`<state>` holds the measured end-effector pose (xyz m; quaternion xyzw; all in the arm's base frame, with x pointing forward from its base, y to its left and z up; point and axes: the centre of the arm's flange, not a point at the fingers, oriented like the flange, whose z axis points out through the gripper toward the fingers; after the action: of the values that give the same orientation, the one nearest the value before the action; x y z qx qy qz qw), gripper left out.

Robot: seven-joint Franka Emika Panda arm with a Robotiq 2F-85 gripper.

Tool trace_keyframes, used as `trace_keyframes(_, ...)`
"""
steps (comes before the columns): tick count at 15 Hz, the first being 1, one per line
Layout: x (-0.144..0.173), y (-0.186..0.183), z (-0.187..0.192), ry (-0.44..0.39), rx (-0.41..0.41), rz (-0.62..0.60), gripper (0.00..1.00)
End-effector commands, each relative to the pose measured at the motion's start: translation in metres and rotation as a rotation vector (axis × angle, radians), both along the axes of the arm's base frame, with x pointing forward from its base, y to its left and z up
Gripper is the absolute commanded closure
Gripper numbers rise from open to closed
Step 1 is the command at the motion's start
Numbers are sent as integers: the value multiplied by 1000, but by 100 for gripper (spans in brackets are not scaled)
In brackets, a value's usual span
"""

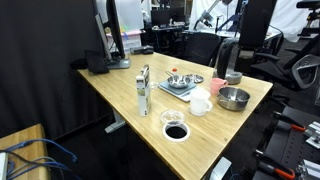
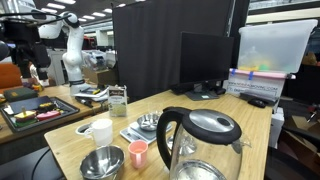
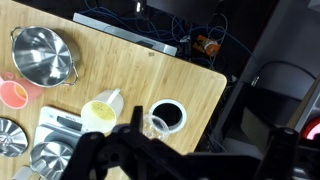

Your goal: Put the lid on the jar on the table

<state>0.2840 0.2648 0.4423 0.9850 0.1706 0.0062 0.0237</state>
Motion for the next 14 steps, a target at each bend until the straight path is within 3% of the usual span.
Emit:
trace_keyframes(1, 0, -2, 3, -5, 4, -5, 0)
trace_keyframes(6, 4, 5, -2, -29, 26, -12, 0)
trace_keyframes(9, 24, 21, -8, -61, 45, -26, 0)
trace_keyframes(12, 44, 31, -33, -15, 54, -74, 0)
trace_keyframes(14, 65, 37, -50, -36, 32, -106, 0)
